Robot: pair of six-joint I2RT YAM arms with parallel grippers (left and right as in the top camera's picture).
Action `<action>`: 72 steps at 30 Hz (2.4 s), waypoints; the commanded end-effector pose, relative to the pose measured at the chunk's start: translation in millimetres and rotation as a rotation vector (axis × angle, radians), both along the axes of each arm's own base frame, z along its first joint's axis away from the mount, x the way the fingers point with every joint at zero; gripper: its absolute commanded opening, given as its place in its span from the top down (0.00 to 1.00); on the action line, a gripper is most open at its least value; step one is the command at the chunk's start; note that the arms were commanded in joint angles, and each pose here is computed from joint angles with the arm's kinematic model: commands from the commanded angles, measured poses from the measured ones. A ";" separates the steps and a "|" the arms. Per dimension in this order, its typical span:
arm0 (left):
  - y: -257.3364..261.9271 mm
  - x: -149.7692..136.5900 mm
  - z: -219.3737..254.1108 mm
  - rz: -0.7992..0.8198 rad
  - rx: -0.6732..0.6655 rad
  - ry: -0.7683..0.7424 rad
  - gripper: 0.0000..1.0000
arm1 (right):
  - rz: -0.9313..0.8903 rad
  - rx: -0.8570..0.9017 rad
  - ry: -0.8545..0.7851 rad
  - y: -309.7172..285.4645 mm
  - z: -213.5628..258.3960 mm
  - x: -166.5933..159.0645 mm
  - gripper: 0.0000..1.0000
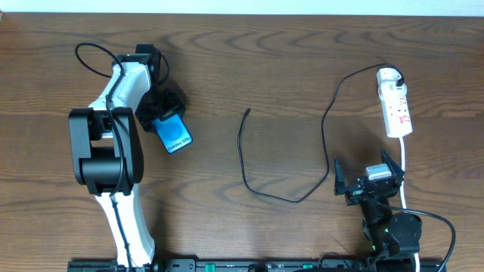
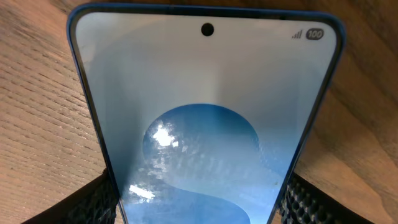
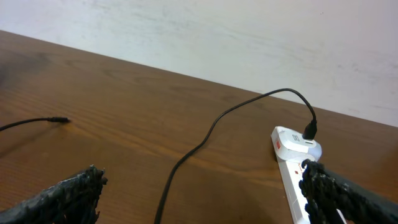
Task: Plug charger to phone and switch on socket
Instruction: 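Lift the phone with the left gripper and tilt it upright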
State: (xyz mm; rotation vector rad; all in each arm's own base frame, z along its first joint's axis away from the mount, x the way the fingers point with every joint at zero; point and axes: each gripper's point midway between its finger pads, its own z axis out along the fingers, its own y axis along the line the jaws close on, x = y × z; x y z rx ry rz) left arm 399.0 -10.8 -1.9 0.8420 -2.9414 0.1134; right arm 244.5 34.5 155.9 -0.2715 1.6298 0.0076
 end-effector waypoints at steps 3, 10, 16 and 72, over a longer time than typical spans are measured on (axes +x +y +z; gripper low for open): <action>3.0 -6.5 -21.4 -0.017 0.008 0.037 0.32 | -0.008 0.010 0.002 -1.6 -0.7 0.0 0.01; 3.2 1.5 -2.1 -0.029 0.009 -0.007 0.33 | -0.008 0.010 0.002 -1.6 -0.7 0.0 0.01; 3.0 0.9 14.5 -0.029 0.009 -0.029 0.33 | -0.008 0.010 0.002 -1.6 -0.7 0.0 0.01; -55.5 3.3 80.0 0.205 -0.344 -0.073 0.34 | -0.008 0.010 0.002 -1.6 -0.7 0.0 0.01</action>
